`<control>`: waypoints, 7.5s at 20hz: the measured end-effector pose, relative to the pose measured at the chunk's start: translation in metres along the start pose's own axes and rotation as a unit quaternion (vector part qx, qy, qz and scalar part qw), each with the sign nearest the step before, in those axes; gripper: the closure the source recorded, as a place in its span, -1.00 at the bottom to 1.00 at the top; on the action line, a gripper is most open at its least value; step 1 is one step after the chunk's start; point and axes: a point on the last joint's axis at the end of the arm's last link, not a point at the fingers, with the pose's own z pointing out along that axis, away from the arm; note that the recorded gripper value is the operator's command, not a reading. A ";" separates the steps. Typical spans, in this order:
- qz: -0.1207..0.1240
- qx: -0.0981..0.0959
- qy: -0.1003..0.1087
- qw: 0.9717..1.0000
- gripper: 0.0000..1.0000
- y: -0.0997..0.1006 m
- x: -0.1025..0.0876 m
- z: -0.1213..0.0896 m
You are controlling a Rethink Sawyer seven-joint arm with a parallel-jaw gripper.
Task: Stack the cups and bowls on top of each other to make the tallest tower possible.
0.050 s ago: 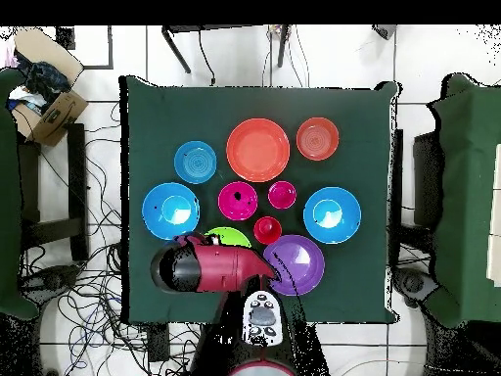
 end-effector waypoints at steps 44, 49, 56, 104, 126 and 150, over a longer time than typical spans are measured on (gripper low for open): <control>0.013 -0.007 0.002 1.000 -1.00 0.004 -0.001 0.021; 0.015 -0.006 0.001 1.000 -1.00 0.002 -0.006 0.024; 0.025 0.001 -0.019 0.999 -1.00 -0.010 -0.033 0.026; 0.070 0.017 -0.045 0.996 -1.00 0.019 -0.152 0.050; 0.076 0.029 -0.007 0.997 -1.00 0.005 -0.138 0.049; 0.063 0.054 0.039 0.996 -1.00 -0.028 -0.080 0.051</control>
